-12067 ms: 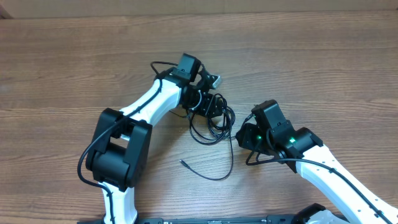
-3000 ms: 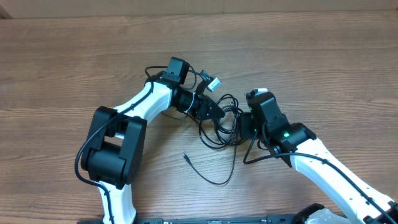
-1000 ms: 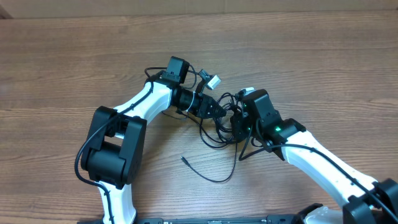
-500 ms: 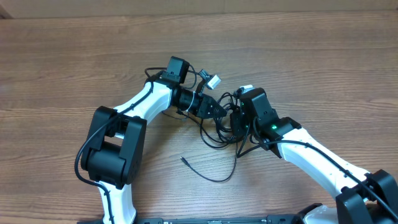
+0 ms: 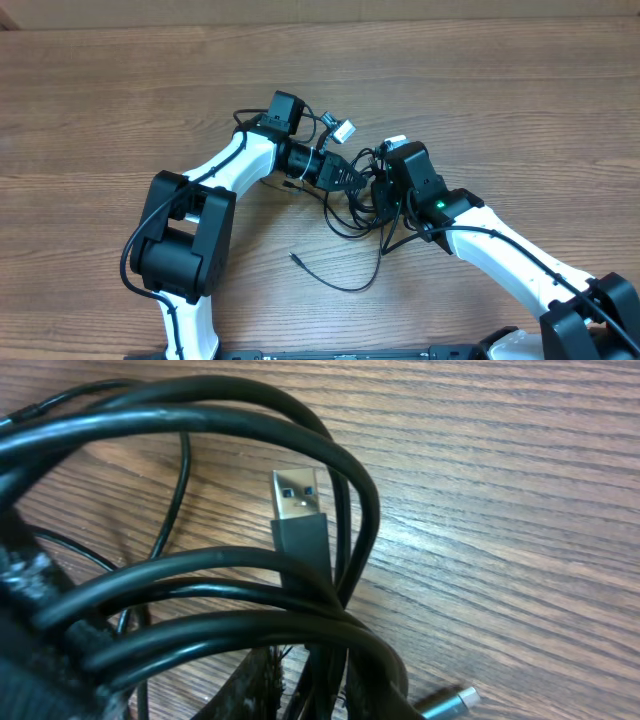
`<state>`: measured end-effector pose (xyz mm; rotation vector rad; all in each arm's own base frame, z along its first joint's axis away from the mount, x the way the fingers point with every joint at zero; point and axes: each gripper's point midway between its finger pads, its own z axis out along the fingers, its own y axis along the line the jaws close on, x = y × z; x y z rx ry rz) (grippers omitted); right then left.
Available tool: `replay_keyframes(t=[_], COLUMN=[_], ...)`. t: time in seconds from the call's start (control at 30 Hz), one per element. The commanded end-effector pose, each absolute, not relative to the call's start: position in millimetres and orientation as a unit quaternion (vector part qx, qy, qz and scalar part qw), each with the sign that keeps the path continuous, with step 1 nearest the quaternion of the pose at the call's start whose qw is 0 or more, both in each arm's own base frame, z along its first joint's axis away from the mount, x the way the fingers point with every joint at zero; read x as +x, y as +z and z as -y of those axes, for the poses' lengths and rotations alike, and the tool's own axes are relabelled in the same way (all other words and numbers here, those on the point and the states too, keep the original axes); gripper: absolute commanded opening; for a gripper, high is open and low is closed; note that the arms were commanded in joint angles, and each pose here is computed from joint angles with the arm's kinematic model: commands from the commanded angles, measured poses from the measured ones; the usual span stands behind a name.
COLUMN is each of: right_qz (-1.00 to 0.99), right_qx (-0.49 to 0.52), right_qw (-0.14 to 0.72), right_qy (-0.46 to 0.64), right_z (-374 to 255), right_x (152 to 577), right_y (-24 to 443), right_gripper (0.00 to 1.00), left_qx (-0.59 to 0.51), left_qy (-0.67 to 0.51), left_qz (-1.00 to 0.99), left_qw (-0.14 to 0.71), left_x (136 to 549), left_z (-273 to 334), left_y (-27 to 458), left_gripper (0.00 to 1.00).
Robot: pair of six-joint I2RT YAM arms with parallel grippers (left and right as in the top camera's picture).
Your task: Untangle cables
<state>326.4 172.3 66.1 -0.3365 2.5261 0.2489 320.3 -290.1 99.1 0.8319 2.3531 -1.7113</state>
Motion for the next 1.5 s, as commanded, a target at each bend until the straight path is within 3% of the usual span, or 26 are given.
replay_keyframes(t=[0.0,0.1,0.63,0.97,1.27,1.47], right_qz=[-0.944,-0.944,-0.940,-0.968,-0.954,-0.936], right_qx=[-0.127,-0.133,-0.139,-0.009,0.227,0.301], right_qw=[0.295,0.287,0.249,0.163,0.073,0.048], right_qy=[0.082,0.100,0.189,0.188,0.184,0.177], right_z=[-171,-177,-193,-179,-167,-164], right_x=[331,327,290,264,242,236], right_y=[70,70,99,82,70,66], right_gripper=[0.16,0.04,0.04,0.04,0.04,0.04], left_qx=[0.281,0.281,0.291,0.278,0.273,0.275], left_qy=[-0.587,-0.583,-0.577,-0.561,-0.552,-0.570], left_qz=[-0.758,-0.760,-0.760,-0.776,-0.784,-0.770], left_qw=[0.053,0.054,0.073,0.078,0.077,0.080], left_x=[314,315,321,330,332,332], left_z=[292,292,292,285,284,283], left_y=[104,102,101,96,92,100], left_gripper=[0.04,0.04,0.04,0.04,0.04,0.04])
